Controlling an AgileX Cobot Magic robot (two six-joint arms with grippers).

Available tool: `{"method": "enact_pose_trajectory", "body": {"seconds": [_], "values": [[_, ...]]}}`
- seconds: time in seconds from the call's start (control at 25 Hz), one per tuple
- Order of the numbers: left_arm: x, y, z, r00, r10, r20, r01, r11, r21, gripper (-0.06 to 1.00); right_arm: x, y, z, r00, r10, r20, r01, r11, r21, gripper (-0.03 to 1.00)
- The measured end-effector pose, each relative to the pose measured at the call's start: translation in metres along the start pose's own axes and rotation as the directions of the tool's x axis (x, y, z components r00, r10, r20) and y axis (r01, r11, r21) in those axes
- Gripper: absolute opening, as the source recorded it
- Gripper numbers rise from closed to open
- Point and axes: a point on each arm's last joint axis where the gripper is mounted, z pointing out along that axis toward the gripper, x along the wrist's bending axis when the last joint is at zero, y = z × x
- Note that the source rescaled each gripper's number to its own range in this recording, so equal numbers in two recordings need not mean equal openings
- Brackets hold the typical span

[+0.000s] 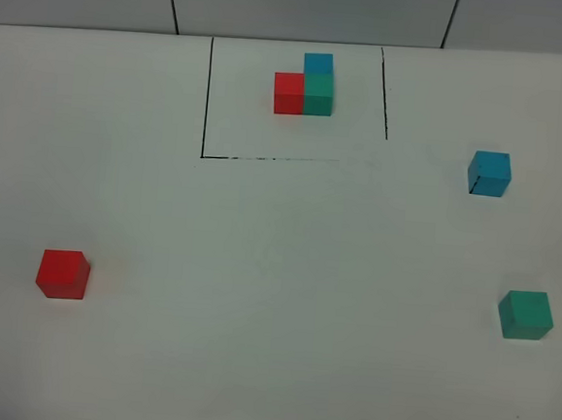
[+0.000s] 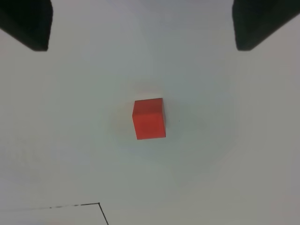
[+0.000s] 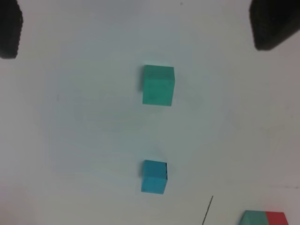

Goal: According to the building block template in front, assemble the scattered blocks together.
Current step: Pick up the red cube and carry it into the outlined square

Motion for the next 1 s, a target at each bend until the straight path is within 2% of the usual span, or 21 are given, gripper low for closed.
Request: {"method": "enact_pose_trajectory", "body": {"seconds": [1.0], "values": [[0.0,0.0,0.0,1.0,0.0,0.0,0.0,1.0,0.0,0.93,0.0,0.0,0.0,1.0,0.0,0.0,0.0,1.0,0.0,1.0]]}}
